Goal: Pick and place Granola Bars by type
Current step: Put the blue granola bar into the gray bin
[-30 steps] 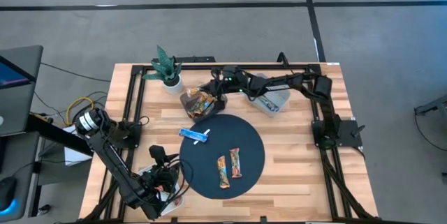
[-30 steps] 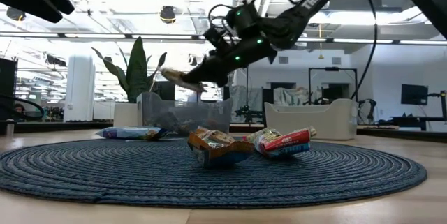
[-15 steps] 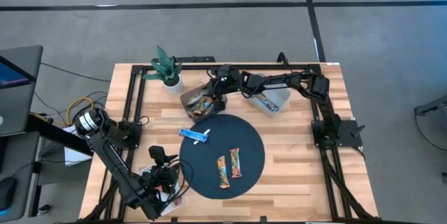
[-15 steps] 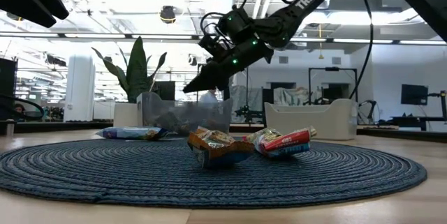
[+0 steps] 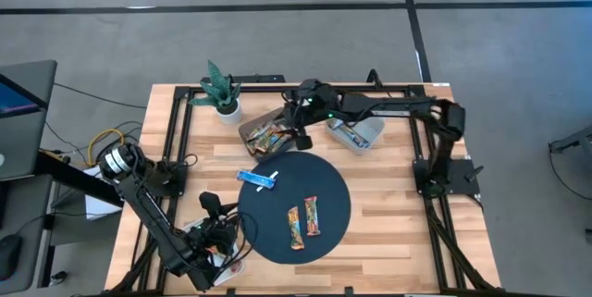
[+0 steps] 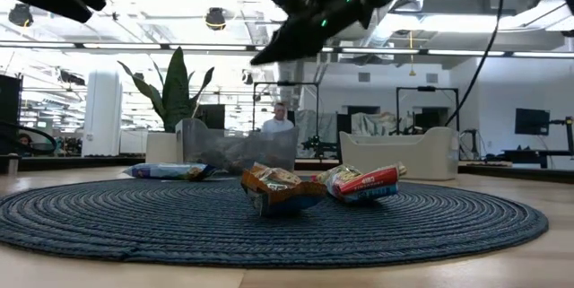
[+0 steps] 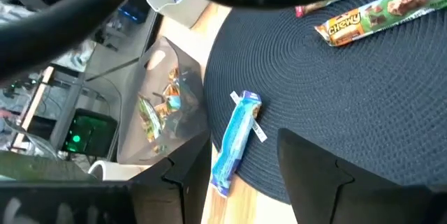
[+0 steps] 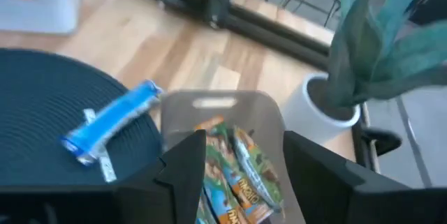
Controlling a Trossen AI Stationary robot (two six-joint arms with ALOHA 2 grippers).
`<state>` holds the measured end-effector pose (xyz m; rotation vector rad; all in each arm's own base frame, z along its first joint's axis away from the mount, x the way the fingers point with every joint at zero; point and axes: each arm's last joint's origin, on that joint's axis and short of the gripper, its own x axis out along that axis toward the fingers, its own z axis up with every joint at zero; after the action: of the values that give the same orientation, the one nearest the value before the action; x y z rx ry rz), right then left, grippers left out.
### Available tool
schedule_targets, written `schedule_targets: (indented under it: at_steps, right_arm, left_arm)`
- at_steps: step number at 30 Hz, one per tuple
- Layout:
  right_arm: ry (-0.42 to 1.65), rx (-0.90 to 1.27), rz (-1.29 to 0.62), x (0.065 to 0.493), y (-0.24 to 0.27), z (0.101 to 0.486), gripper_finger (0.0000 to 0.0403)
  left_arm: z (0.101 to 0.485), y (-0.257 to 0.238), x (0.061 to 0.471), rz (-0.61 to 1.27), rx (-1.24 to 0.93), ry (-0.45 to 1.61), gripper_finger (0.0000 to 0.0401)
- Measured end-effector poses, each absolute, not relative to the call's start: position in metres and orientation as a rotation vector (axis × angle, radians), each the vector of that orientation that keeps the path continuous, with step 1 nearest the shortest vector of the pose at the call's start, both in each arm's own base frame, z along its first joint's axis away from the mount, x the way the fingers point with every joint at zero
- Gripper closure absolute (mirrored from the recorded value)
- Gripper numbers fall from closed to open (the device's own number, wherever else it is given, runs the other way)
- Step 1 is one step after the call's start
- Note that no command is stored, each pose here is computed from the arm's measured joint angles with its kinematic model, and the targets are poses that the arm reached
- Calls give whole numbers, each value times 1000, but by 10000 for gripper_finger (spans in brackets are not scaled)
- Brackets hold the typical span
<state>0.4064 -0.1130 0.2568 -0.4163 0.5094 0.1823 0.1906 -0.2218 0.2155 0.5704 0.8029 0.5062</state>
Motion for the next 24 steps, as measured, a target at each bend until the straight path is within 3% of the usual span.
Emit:
schedule_targets:
  at_steps: [15, 20, 24]
  right_arm:
    - [496, -342, 255, 324, -62, 328, 256]
    - [395, -305, 220, 283, -51, 325, 266]
    - [342, -269, 218, 256, -39, 301, 270]
  left_arm:
    - [216, -207, 206, 523, 691, 846, 244]
    - [217, -194, 217, 540, 773, 905, 244]
    - [218, -179, 226, 569, 821, 969, 244]
